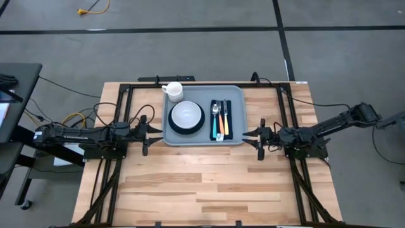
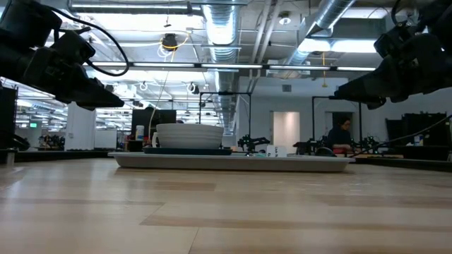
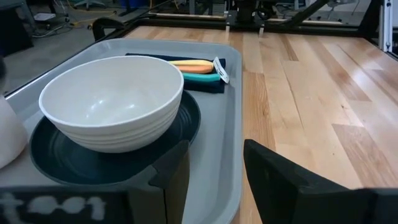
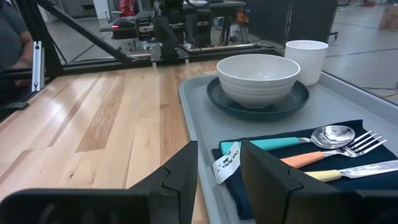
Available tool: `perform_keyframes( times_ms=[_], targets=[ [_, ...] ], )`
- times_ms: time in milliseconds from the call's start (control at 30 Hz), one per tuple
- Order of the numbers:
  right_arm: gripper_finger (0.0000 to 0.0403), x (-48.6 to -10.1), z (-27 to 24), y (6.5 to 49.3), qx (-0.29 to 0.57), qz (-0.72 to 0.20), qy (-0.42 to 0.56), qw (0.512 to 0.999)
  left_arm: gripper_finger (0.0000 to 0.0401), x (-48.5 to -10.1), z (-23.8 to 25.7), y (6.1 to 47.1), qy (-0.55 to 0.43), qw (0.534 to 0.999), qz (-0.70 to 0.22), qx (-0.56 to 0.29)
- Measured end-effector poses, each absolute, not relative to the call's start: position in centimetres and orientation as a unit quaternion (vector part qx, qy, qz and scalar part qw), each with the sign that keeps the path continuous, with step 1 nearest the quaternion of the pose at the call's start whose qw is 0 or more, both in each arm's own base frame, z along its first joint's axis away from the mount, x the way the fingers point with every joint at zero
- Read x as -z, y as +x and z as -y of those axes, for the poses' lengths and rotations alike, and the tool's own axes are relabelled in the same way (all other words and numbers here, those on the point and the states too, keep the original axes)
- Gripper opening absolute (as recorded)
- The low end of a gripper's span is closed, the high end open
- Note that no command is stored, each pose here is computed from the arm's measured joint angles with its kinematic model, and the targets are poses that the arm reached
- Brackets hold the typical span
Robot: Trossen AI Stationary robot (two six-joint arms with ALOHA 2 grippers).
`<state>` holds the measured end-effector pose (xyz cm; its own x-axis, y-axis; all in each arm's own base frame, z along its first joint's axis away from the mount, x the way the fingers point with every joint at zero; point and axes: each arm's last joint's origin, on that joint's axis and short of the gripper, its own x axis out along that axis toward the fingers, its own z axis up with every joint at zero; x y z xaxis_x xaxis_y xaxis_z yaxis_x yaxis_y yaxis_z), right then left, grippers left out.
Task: Set up tray
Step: Return to home position
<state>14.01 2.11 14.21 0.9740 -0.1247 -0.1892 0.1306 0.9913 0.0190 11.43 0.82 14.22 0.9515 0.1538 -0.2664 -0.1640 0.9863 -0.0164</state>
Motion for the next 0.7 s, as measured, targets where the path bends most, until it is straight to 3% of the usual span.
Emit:
perform_keyframes(
  times_ms=[700],
  targets=[
    [0.0113, -14.22, -2.10, 14.01, 0.064, -0.094, 0.016, 0.993, 0.0142, -14.22, -0.82, 11.43, -0.018, 0.988, -0.133, -0.080]
  ],
)
